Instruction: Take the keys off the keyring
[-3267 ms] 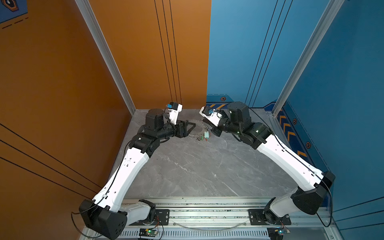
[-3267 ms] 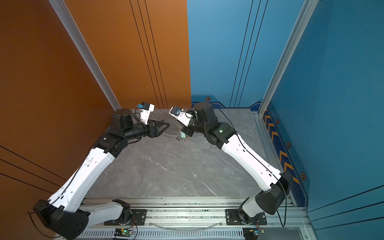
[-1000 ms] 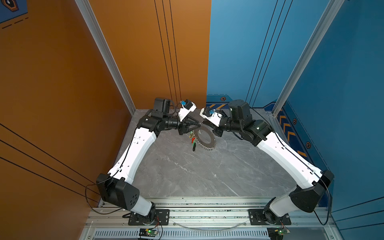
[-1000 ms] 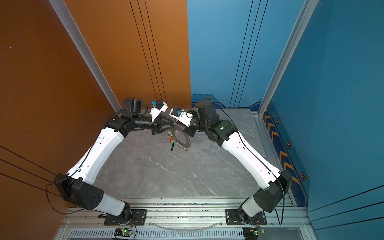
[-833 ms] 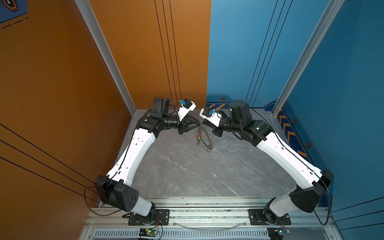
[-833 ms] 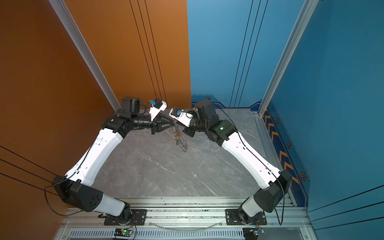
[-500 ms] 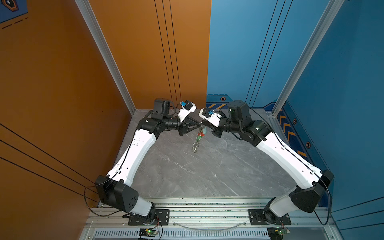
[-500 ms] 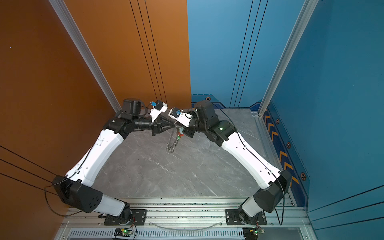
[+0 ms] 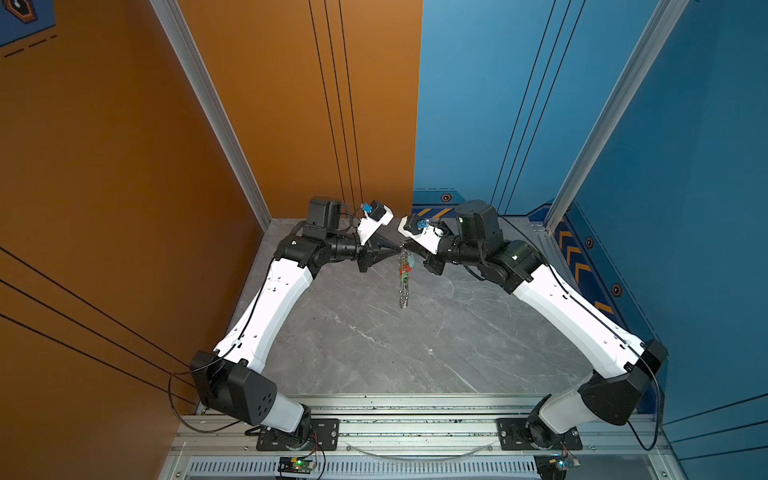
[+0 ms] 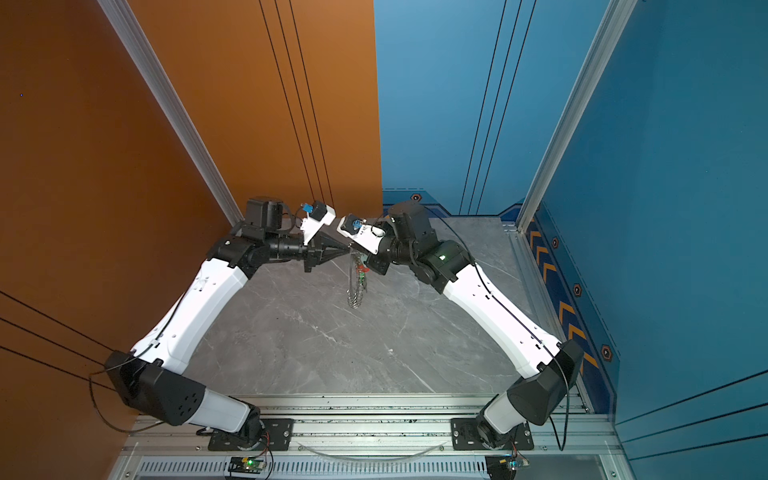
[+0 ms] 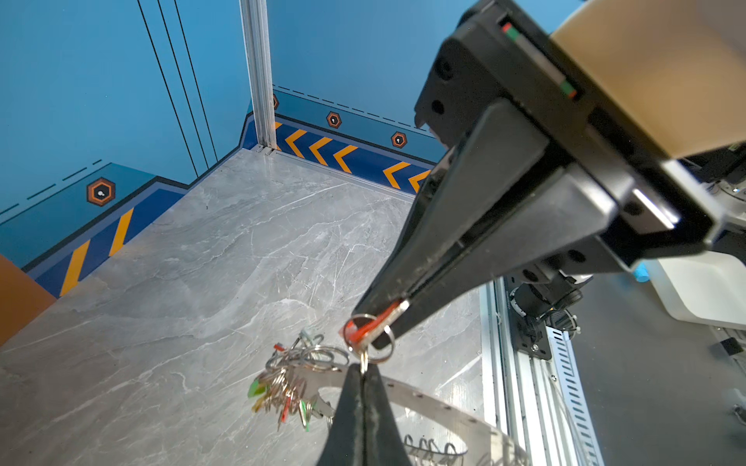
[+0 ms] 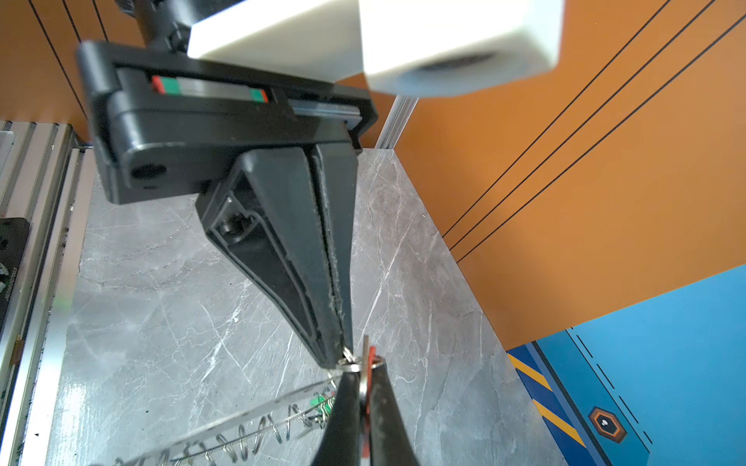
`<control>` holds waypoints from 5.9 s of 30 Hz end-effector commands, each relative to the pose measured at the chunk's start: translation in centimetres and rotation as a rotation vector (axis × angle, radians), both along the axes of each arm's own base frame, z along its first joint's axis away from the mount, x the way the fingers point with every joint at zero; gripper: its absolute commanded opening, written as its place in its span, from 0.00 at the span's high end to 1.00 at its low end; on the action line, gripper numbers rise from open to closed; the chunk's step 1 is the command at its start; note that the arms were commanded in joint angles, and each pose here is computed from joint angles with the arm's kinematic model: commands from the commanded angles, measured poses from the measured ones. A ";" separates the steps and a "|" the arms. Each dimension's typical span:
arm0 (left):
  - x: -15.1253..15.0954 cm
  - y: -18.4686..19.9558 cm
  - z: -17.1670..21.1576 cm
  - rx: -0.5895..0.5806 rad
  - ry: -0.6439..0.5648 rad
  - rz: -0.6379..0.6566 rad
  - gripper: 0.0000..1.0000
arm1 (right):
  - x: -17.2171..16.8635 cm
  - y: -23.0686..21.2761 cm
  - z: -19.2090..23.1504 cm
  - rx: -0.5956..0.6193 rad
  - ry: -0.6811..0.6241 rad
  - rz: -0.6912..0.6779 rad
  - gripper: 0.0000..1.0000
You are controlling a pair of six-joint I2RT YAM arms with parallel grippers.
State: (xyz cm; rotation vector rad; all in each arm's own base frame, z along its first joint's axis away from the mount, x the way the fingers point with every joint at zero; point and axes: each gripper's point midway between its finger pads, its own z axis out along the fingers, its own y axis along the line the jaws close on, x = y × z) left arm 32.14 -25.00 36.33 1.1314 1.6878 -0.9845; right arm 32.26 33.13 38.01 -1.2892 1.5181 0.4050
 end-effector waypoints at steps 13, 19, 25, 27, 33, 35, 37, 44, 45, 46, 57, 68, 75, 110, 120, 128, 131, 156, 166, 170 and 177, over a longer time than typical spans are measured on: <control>1.1 1.3 1.4 0.009 -0.059 0.091 1.00 | -1.3 -2.0 2.7 0.045 -0.050 -0.056 1.00; 2.0 2.1 3.0 -0.042 -0.130 0.174 1.00 | -1.4 -2.5 1.3 0.038 -0.019 -0.079 1.00; 1.3 1.9 4.5 -0.107 -0.143 0.162 1.00 | -1.5 -2.3 0.3 0.042 0.009 -0.077 1.00; 1.2 1.8 4.6 -0.106 -0.152 0.163 1.00 | -1.6 -2.2 0.2 0.049 0.018 -0.069 1.00; 1.2 1.9 5.6 -0.141 -0.191 0.190 1.00 | -1.5 -1.8 -0.9 0.055 0.052 -0.067 1.00; 1.0 1.8 5.8 -0.152 -0.183 0.188 1.00 | -1.5 -1.8 -1.2 0.053 0.058 -0.071 1.00; 0.9 1.6 6.6 -0.172 -0.211 0.180 1.00 | -1.4 -1.8 -1.7 0.047 0.068 -0.076 1.00; 1.2 1.5 6.4 -0.175 -0.212 0.192 1.00 | -1.5 -1.7 -1.9 0.052 0.080 -0.075 1.00; 1.3 1.6 6.2 -0.168 -0.212 0.194 1.00 | -1.4 -1.7 -1.7 0.056 0.074 -0.077 1.00; 1.5 1.6 5.9 -0.159 -0.210 0.202 1.00 | -1.4 -1.8 -1.3 0.059 0.064 -0.079 1.00; 2.1 1.8 3.4 -0.047 -0.196 0.244 1.00 | -2.4 -1.6 1.5 0.069 -0.036 -0.075 1.00; 1.5 1.4 0.5 0.081 -0.171 0.225 1.00 | -2.7 -1.4 3.0 0.019 -0.104 -0.053 1.00; 0.8 1.1 -1.4 0.139 -0.109 0.169 1.00 | -3.0 -0.9 3.5 -0.046 -0.152 -0.021 1.00; -2.0 -2.4 -4.6 0.141 0.110 -0.159 0.93 | -3.9 0.4 1.4 -0.198 -0.129 0.110 1.00; -0.6 -0.5 -2.9 0.122 0.102 -0.066 0.73 | -3.8 -0.9 -0.1 -0.227 -0.095 0.050 1.00; -0.3 1.1 -2.8 0.132 0.089 0.021 0.47 | -3.2 -1.5 -0.6 -0.236 -0.081 -0.002 1.00; -0.1 1.7 -2.7 0.123 0.073 0.075 0.41 | -2.9 -1.6 -1.2 -0.243 -0.076 -0.023 1.00; -4.9 1.5 -6.7 -0.013 0.058 0.281 0.18 | -1.7 -1.0 -1.6 -0.209 -0.085 -0.177 1.00; -1.1 3.5 -8.0 0.098 -0.058 0.443 0.26 | -2.6 -1.4 -1.9 -0.207 -0.036 -0.200 1.00; 0.3 4.1 -7.5 0.090 -0.104 0.485 0.29 | -3.1 -1.7 -2.8 -0.226 -0.011 -0.204 1.00; 1.5 4.2 -8.0 0.102 -0.135 0.514 0.31 | -3.2 -1.9 -3.6 -0.210 0.066 -0.260 1.00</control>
